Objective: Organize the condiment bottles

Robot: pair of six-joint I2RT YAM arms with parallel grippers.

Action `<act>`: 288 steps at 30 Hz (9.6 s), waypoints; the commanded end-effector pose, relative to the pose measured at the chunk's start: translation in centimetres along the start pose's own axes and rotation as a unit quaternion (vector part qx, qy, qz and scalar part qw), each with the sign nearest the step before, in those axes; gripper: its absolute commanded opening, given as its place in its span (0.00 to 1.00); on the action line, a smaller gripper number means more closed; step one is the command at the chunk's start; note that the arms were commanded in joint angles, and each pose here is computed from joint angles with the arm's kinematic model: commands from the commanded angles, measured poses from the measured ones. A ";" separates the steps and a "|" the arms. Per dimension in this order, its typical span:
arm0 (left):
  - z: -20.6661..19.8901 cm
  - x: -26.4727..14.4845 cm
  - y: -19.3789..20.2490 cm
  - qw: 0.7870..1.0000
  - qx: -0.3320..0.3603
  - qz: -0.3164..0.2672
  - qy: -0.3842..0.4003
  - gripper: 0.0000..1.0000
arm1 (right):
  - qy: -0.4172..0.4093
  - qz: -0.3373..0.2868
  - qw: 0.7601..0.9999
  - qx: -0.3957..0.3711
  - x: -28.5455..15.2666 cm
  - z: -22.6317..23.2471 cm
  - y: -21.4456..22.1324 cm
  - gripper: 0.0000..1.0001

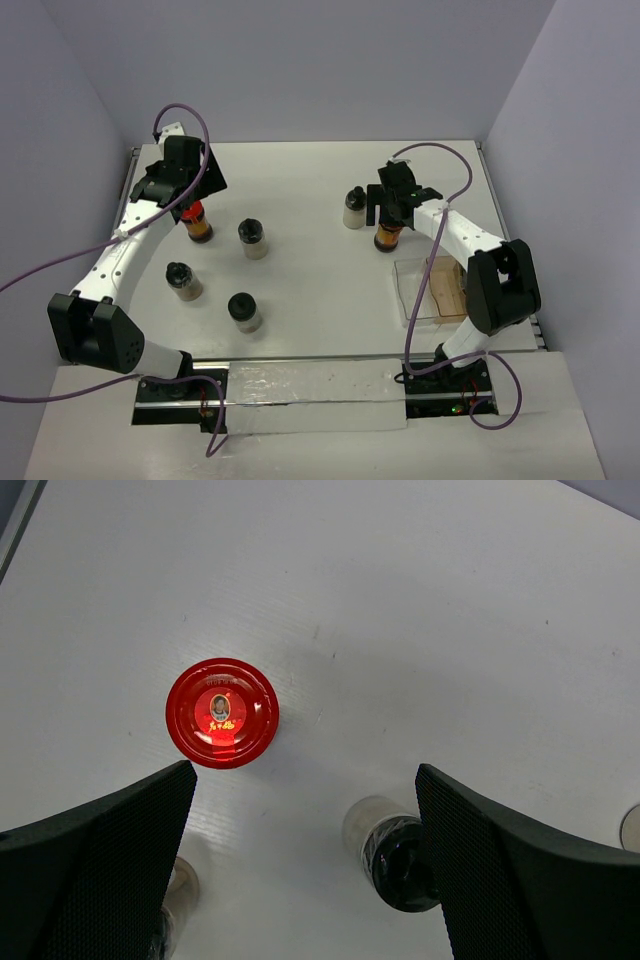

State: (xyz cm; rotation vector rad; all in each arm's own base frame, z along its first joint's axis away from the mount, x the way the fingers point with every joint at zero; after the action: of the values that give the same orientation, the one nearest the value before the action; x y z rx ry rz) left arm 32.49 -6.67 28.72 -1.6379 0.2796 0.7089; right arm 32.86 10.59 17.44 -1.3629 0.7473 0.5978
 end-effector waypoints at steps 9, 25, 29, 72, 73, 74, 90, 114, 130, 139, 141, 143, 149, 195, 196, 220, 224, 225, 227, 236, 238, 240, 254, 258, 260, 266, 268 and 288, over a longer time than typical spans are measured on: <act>-0.2 -0.3 -0.6 1.000 -0.004 -0.012 0.005 0.99 | -0.006 -0.033 0.999 0.010 -0.4 0.4 -1.9 0.61; -0.1 -0.6 -0.8 1.000 -0.001 -0.021 0.009 1.00 | -0.019 -0.144 0.988 0.045 -11.0 -0.2 -9.5 0.20; 0.5 -1.2 -0.7 1.000 -0.002 -0.030 0.000 0.99 | 0.010 -0.171 0.983 0.067 -14.6 -2.9 -9.9 0.20; 0.1 -1.3 -0.2 1.000 0.002 -0.002 0.022 0.99 | 0.256 -0.167 0.921 0.241 -11.9 -20.0 0.7 0.20; 0.1 -1.2 -0.2 1.000 0.002 -0.001 0.022 1.00 | 0.254 -0.168 0.921 0.241 -11.7 -20.0 0.6 0.20; 0.0 -1.2 -0.2 1.000 0.001 -0.001 0.021 1.00 | 0.253 -0.166 0.922 0.241 -11.4 -20.0 0.6 0.20; -0.4 -0.2 0.0 1.000 -0.005 0.009 0.014 1.00 | 0.213 -0.132 0.939 0.235 -7.1 -19.7 1.3 0.21; -0.7 -0.2 0.1 0.999 -0.016 0.015 0.027 0.99 | 0.148 -0.116 0.958 0.218 -4.2 -17.9 0.3 0.44; 0.0 -1.2 0.3 0.999 -0.015 0.007 0.027 0.99 | 0.136 -0.195 0.947 0.218 -11.4 -17.1 -3.2 1.00; 0.0 -1.3 0.5 1.000 -0.018 0.009 0.024 0.99 | -0.014 -0.161 0.983 0.089 -13.7 -4.8 -9.8 1.00; 0.2 -1.5 0.5 1.000 -0.018 0.006 0.019 1.00 | -0.044 -0.149 0.986 0.065 -13.2 -2.0 -10.3 1.00; 0.4 -1.7 0.5 1.000 -0.017 0.003 0.017 0.99 | -0.070 -0.133 0.988 0.040 -12.2 0.7 -10.2 1.00; 1.0 -2.3 0.6 1.000 -0.013 -0.003 0.009 0.99 | -0.094 -0.081 0.992 -0.009 -8.0 5.9 -8.9 1.00; 1.4 -2.1 1.2 1.000 -0.001 0.002 -0.005 1.00 | -0.058 -0.009 0.998 -0.030 0.8 8.5 -8.0 0.42; 1.4 -2.2 1.1 1.000 -0.001 0.002 -0.005 1.00 | -0.065 -0.014 0.997 -0.027 -0.1 8.4 -8.5 0.42; 1.0 -1.6 1.4 1.000 0.001 0.004 0.005 0.99 | 0.066 -0.097 0.986 0.117 -13.8 -10.5 -0.7 0.37; 1.1 -1.8 1.3 1.000 0.000 0.005 0.005 1.00 | 0.078 -0.078 0.987 0.120 -13.1 -11.2 0.9 0.37; 1.1 -1.8 1.3 1.000 0.000 0.004 0.004 1.00 | 0.077 -0.075 0.987 0.121 -12.8 -11.3 1.3 0.37; 1.2 -1.8 1.4 1.000 0.000 0.003 0.003 0.99 | 0.080 -0.067 0.987 0.122 -12.3 -11.5 2.2 0.37; 0.9 -1.7 1.2 1.000 -0.004 0.007 0.009 1.00 | 0.091 -0.050 0.987 0.122 -10.4 -11.8 3.2 0.37; 0.9 -1.6 1.3 1.000 -0.004 0.009 0.009 0.99 | 0.091 -0.047 0.987 0.122 -10.0 -11.8 3.4 0.37; 0.9 -1.6 1.4 1.000 -0.005 0.011 0.009 1.00 | 0.091 -0.042 0.987 0.123 -9.6 -11.9 3.7 0.37; 0.6 -1.4 1.6 1.000 -0.012 0.013 0.016 1.00 | 0.080 -0.014 0.990 0.118 -7.0 -11.5 4.7 0.46; 0.7 -1.4 1.9 1.000 -0.012 0.017 0.017 0.99 | 0.079 -0.009 0.990 0.118 -6.8 -11.5 4.9 0.71; 0.8 -1.4 2.0 1.000 -0.012 0.018 0.015 1.00 | 0.079 -0.014 0.990 0.119 -7.1 -11.5 4.8 0.85; 1.2 -1.9 2.3 1.000 -0.017 0.012 0.010 1.00 | 0.057 -0.050 0.990 0.123 -10.0 -11.1 2.7 0.93; 1.4 -2.3 2.4 1.000 -0.023 0.009 0.009 1.00 | 0.045 -0.070 0.989 0.124 -11.4 -10.9 1.9 0.94; 4.6 -6.5 4.7 0.997 -0.068 0.019 -0.037 0.99 | -0.212 -0.100 0.969 -0.084 -15.2 8.6 -0.6 0.96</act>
State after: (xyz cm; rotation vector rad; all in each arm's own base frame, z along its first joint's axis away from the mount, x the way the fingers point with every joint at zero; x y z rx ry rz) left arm 24.73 -4.93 28.46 -1.7216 0.2472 0.8126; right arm 24.22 16.06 28.69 -1.3866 0.3370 0.7239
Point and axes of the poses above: each gripper's point midway between its finger pads, its own x axis out along the fingers, its own z axis along the line the jaws close on, y = z × x, the point moved 9 cm from there along -x, back along the fingers, and after that the axes turned 5 degrees about x, right-handed, at the moved point
